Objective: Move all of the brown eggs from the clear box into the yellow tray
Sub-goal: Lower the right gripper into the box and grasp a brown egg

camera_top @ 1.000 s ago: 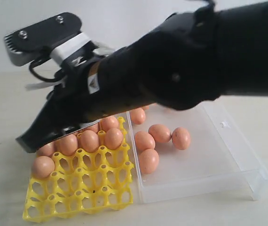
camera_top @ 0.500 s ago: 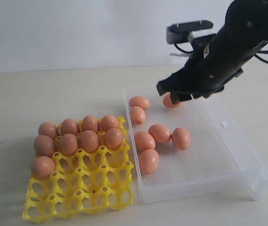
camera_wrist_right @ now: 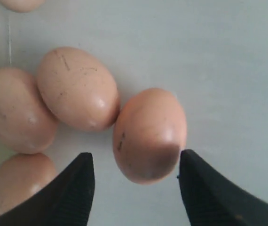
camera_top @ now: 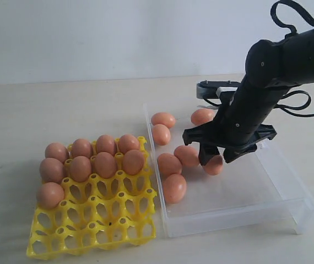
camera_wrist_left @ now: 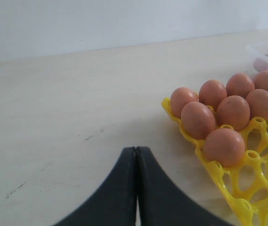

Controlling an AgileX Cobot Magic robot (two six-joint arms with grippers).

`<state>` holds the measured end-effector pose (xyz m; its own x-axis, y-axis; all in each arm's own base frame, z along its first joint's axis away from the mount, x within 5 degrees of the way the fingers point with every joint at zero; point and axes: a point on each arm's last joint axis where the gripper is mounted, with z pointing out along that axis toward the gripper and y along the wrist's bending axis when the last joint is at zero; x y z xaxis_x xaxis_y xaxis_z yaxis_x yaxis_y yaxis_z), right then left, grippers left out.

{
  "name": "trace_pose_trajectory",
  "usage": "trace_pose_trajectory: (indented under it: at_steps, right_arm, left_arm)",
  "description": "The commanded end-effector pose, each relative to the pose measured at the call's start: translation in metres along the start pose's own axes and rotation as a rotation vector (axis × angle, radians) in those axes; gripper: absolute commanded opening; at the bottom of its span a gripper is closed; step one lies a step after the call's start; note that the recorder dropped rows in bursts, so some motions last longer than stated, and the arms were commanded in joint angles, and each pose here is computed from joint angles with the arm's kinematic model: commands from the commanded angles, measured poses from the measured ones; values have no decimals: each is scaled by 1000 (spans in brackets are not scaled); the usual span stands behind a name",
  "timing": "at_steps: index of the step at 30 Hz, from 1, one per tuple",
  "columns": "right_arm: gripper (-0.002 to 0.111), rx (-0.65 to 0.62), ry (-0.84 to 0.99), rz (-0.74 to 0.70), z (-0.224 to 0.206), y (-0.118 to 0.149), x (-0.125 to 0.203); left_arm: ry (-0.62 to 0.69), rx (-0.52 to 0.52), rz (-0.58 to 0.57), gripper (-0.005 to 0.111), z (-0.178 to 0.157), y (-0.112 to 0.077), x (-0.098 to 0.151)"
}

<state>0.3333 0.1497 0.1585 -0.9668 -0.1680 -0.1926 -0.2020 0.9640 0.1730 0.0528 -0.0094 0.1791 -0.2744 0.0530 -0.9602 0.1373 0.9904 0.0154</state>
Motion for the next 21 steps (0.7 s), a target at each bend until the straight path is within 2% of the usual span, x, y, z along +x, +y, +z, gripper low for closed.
trace_pose_trajectory:
  at_steps: [1, 13, 21]
  right_arm:
    - [54, -17, -44, 1, 0, 0, -5]
    - [54, -7, -80, 19, 6, -9, -11]
    - [54, 14, -52, 14, 32, -17, -11]
  left_arm:
    - [-19, 2, -2, 0, -1, 0, -2]
    - [-19, 2, -2, 0, -1, 0, -2]
    - [-19, 2, -2, 0, -1, 0, -2]
